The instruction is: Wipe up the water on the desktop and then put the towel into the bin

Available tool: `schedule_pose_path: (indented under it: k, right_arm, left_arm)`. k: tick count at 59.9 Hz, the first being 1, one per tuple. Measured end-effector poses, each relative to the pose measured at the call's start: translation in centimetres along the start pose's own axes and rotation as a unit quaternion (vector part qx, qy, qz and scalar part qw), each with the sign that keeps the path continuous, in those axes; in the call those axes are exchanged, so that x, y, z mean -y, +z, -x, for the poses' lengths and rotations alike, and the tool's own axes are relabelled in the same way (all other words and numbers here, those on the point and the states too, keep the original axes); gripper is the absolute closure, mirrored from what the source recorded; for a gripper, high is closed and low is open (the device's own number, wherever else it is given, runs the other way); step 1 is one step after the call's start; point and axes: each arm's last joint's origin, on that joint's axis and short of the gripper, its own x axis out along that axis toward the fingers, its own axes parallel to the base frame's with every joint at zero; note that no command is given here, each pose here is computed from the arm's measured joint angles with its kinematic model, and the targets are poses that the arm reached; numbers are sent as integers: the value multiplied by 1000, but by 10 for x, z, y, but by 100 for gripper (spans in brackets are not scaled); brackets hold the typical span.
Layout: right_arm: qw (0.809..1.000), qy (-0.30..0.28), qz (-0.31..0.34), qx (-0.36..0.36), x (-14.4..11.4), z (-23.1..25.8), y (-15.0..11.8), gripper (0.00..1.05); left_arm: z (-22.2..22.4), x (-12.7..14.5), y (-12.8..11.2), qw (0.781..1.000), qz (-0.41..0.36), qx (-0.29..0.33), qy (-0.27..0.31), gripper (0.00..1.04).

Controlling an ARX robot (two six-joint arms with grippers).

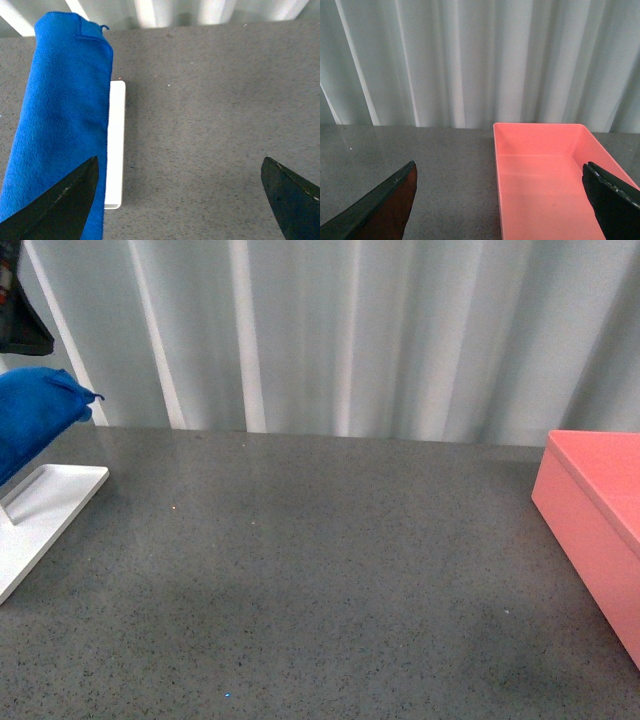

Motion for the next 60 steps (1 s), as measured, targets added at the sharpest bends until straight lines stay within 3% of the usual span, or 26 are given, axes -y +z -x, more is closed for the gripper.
schedule_pose_path:
  k: [11,21,35,60]
  right_arm:
    - [1000,0,0,0,0,0,0,7]
    - [1000,0,0,0,0,0,0,7]
    - [1000,0,0,0,0,0,0,7]
    - [1000,0,0,0,0,0,0,7]
  left_arm:
    - [-68,-32,41,995,-50,-65,59,7]
    - [-107,-64,54,988,-58,-101,97,7]
    - [-140,-91,51,983,-15,-139,116,7]
    - [-177,-94,40,983,-8,-131,126,7]
